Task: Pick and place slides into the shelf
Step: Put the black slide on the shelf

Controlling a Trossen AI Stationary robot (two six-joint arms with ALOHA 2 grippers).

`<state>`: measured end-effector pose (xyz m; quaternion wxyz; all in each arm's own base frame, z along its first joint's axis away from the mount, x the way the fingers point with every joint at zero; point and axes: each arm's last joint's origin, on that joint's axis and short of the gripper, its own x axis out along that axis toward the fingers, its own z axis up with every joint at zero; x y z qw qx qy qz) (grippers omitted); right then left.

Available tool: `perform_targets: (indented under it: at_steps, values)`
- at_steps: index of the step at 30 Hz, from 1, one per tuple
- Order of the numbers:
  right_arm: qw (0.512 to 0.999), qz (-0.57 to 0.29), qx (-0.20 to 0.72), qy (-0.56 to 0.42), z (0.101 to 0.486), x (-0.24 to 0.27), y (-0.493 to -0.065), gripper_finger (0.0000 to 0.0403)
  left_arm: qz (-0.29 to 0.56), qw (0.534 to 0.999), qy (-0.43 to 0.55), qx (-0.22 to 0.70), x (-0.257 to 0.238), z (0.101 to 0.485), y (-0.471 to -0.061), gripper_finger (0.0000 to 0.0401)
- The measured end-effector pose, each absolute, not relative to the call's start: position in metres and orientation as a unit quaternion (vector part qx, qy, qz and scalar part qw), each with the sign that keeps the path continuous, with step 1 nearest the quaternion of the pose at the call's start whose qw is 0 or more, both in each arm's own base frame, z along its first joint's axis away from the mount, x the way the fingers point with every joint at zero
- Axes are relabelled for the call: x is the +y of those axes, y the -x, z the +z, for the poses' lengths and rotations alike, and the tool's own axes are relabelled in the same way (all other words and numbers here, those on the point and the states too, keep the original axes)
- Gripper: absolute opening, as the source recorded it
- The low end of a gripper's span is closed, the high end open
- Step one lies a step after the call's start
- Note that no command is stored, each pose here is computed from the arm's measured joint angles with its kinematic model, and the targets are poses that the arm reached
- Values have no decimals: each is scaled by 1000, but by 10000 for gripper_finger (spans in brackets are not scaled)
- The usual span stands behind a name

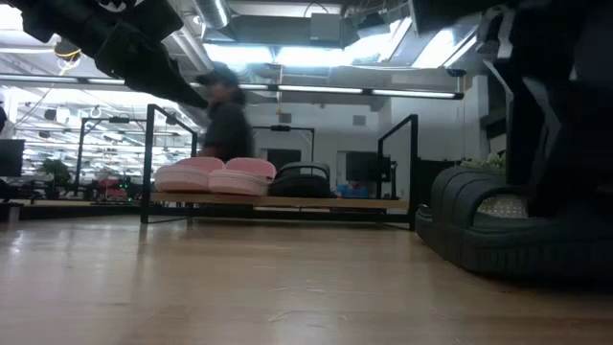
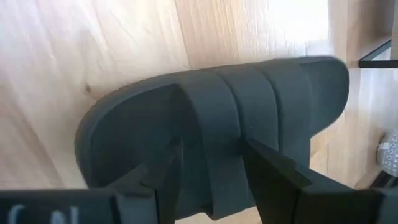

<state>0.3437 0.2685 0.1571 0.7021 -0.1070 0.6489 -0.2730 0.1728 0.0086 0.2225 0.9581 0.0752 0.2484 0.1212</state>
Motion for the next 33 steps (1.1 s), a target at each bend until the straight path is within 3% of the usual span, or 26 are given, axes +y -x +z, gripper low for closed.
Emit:
perform_targets:
  at_steps: [10, 33]
  values:
    - [686, -303, 651, 117, 142, 262, -337, 168, 121, 958, -76, 248, 9, 223, -173, 121]
    - [685, -300, 656, 103, 147, 255, -346, 168, 121, 958, -75, 248, 9, 223, -173, 121]
